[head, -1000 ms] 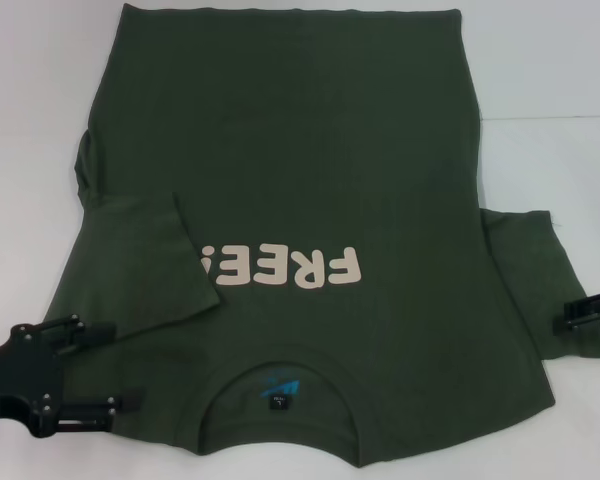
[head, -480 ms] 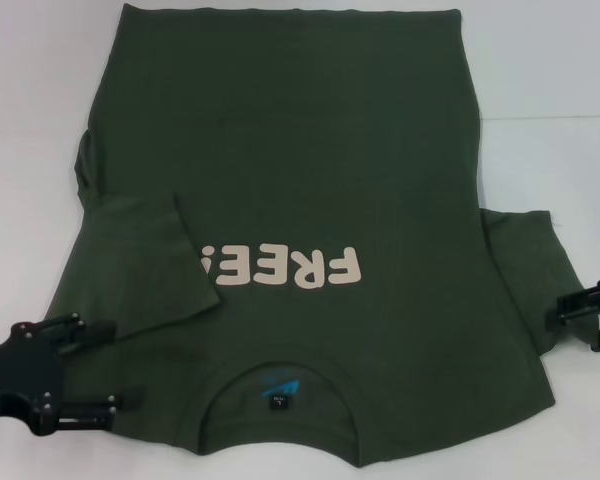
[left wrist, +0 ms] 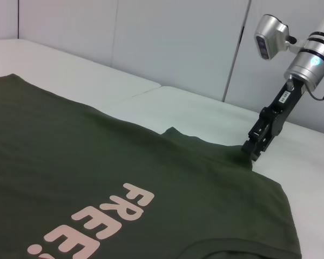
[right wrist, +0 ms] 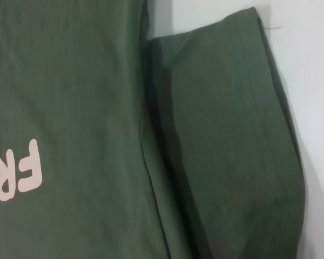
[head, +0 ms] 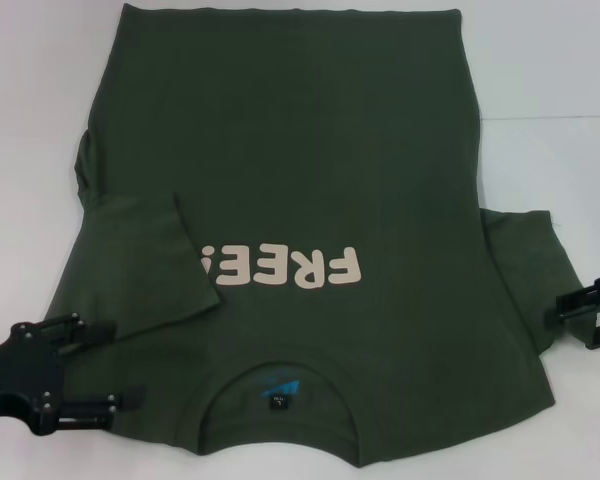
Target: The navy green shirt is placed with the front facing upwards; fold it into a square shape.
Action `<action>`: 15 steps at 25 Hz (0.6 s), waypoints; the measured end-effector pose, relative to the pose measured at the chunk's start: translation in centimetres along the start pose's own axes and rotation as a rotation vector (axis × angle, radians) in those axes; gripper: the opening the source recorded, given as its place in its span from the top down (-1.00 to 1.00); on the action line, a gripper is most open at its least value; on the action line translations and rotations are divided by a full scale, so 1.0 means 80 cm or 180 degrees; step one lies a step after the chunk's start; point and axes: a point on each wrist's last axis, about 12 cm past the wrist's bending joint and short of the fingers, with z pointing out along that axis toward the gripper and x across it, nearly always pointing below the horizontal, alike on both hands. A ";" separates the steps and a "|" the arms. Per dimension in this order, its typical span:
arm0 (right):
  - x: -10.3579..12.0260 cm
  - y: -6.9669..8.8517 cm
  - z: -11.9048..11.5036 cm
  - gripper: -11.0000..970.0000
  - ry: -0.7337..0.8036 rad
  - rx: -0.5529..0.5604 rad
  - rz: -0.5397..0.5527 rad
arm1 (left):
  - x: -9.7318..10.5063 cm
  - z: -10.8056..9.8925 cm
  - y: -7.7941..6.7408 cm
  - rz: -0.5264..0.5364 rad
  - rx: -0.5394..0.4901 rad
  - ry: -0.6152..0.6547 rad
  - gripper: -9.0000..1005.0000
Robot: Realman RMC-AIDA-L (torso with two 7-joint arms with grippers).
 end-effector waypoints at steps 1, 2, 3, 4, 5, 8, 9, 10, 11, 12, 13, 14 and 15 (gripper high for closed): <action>0.000 0.000 0.000 -0.63 0.0001 0.0000 0.0002 | 0.000 0.000 0.000 -0.0004 -0.0001 0.0002 -0.86; 0.000 0.000 0.001 -0.63 0.0005 0.0004 0.0000 | 0.000 0.000 0.000 -0.0004 -0.0001 0.0003 -0.86; 0.000 0.001 0.001 -0.62 0.0008 0.0006 -0.0002 | 0.000 0.000 0.000 -0.0002 0.0000 0.0002 -0.86; 0.000 0.001 0.001 -0.62 0.0012 0.0008 -0.0006 | -0.001 -0.001 0.000 0.0000 0.0003 -0.0003 -0.86; 0.000 0.002 0.002 -0.62 0.0015 0.0008 -0.0009 | -0.001 -0.001 0.000 0.0001 0.0005 -0.0005 -0.86; -0.001 0.004 0.002 -0.43 0.0019 0.0009 -0.0022 | -0.001 -0.001 0.000 0.0003 0.0007 -0.0007 -0.86; -0.001 0.004 0.002 -0.34 0.0020 0.0010 -0.0026 | -0.001 -0.001 0.000 0.0004 0.0009 -0.0008 -0.86; -0.001 0.005 0.002 -0.25 0.0024 0.0013 -0.0031 | -0.001 -0.001 0.000 0.0004 0.0010 -0.0009 -0.86; -0.001 0.005 0.003 -0.16 0.0028 0.0017 -0.0036 | -0.001 -0.001 0.000 0.0003 0.0010 -0.0009 -0.86; -0.001 0.005 0.003 -0.02 0.0032 0.0021 -0.0040 | -0.001 -0.001 -0.001 0.0002 0.0011 -0.0009 -0.86; -0.001 0.005 0.003 0.12 0.0034 0.0023 -0.0042 | -0.001 -0.001 0.000 0.0002 0.0011 -0.0009 -0.86; -0.001 0.005 0.003 0.27 0.0033 0.0024 -0.0043 | -0.001 -0.001 0.000 0.0001 0.0010 -0.0009 -0.86; -0.001 0.006 0.003 0.28 0.0032 0.0024 -0.0044 | -0.001 -0.001 0.000 0.0001 0.0010 -0.0008 -0.86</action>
